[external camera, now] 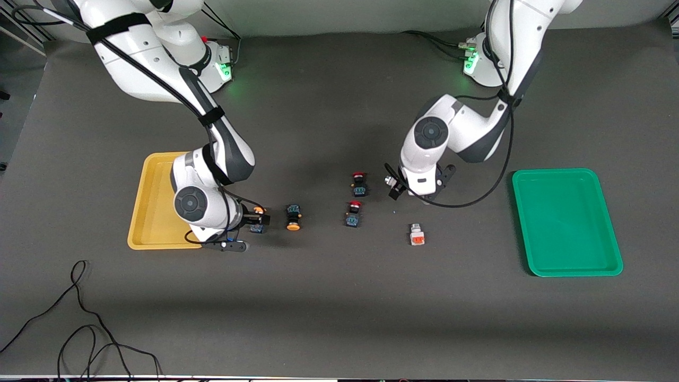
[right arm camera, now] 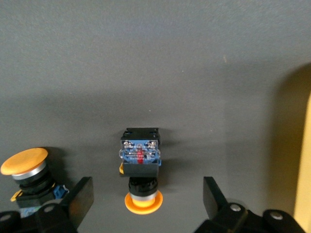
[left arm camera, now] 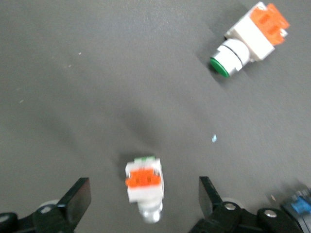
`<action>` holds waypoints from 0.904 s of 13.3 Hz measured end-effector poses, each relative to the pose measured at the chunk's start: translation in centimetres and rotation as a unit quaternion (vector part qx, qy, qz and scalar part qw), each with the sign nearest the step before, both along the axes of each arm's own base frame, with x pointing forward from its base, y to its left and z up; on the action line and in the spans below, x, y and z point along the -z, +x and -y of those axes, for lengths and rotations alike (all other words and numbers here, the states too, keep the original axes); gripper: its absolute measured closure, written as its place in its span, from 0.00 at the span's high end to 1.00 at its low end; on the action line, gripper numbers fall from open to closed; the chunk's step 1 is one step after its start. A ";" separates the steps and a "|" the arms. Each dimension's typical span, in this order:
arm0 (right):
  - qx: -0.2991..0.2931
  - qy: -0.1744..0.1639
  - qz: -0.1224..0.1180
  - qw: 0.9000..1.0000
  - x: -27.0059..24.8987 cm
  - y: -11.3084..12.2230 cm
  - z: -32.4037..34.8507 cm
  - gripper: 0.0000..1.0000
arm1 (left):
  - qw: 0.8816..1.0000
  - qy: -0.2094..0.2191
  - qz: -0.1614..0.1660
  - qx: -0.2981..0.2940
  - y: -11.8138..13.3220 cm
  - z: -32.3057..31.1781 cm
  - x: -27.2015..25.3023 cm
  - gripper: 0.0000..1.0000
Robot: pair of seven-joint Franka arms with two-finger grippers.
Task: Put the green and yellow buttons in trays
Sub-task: 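Grasp the yellow button and orange button with the right and left grippers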
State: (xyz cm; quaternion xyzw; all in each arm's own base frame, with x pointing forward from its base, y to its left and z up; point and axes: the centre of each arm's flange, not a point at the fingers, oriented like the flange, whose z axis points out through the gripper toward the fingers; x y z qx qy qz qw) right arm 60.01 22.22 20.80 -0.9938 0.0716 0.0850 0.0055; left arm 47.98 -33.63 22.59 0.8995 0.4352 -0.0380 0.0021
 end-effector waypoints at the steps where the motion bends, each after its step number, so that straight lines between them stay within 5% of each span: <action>1: 0.000 0.000 0.002 1.000 0.4 0.0 -0.2 1.00 | 1.000 -0.002 -0.003 -0.002 0.1 -0.1 1.1 0.99; 10: 0.004 0.001 0.012 1.000 3.6 0.1 0.0 1.00 | 1.000 -0.011 -0.020 0.007 -1.2 1.0 4.8 0.95; 12: 0.004 0.001 0.012 1.000 3.6 0.2 0.0 0.78 | 1.000 -0.011 -0.020 0.013 -1.7 1.7 4.9 0.68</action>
